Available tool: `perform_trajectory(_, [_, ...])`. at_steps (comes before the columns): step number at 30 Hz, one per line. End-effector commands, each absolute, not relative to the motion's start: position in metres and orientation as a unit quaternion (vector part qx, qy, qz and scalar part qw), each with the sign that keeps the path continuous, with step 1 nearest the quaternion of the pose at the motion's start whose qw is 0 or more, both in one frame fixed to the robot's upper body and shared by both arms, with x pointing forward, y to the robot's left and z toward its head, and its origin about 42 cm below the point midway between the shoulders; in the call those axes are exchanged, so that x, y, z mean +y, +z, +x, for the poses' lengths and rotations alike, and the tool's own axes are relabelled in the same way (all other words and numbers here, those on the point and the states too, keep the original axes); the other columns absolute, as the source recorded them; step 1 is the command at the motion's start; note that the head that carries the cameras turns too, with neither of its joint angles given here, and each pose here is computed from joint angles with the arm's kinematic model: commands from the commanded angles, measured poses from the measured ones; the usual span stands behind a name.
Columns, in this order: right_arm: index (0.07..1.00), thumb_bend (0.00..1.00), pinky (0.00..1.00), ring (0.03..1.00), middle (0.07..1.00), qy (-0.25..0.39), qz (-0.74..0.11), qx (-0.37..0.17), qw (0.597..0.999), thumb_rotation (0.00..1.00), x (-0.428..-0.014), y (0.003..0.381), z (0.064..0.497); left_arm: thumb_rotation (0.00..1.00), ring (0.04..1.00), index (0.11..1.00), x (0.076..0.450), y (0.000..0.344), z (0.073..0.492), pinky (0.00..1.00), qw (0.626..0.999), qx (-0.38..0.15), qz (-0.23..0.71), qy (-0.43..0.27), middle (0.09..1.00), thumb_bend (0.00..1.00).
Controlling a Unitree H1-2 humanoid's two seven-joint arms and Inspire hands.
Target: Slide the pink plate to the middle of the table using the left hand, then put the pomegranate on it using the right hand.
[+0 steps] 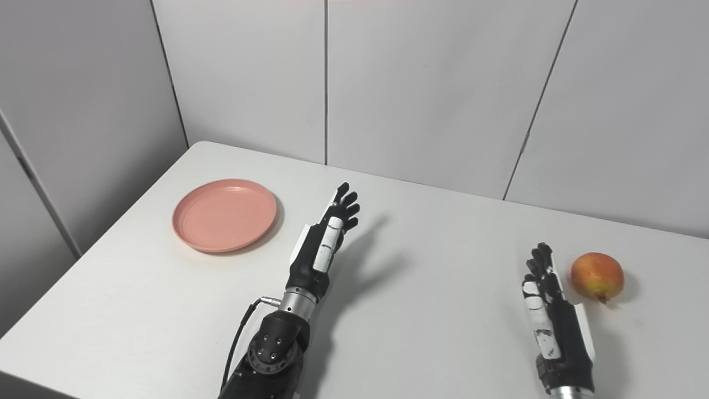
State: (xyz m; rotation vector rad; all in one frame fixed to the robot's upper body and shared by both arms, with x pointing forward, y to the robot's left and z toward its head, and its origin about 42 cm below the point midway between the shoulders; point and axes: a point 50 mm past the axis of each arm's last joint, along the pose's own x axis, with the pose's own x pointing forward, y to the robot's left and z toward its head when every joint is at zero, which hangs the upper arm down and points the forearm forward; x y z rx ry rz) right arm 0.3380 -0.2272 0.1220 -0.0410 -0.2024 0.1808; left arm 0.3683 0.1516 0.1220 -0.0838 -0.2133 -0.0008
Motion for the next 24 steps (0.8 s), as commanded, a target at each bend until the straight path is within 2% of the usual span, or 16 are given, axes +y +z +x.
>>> perform_trajectory(1, [1.000, 0.60, 1.00, 1.000, 1.000, 0.089, -0.019, -0.117, 0.989, 0.87, -0.225, 0.120, 0.338, 1.00, 0.917, 0.934, 0.154, 0.160, 0.385, 0.91, 0.984, -0.176, -0.036, 0.008, 0.935, 0.69])
perform_trajectory(14, [1.000, 0.59, 1.00, 1.000, 1.000, 0.085, -0.019, -0.120, 0.989, 0.88, -0.227, 0.121, 0.337, 1.00, 0.838, 0.859, 0.194, 0.198, 0.398, 0.79, 0.972, -0.223, -0.011, 0.079, 0.860, 0.74])
perform_trajectory(24, [1.000, 0.57, 1.00, 1.000, 1.000, 0.091, -0.019, -0.113, 0.989, 0.89, -0.231, 0.119, 0.337, 1.00, 0.776, 0.792, 0.230, 0.210, 0.404, 0.73, 0.960, -0.243, 0.017, 0.138, 0.796, 0.74])
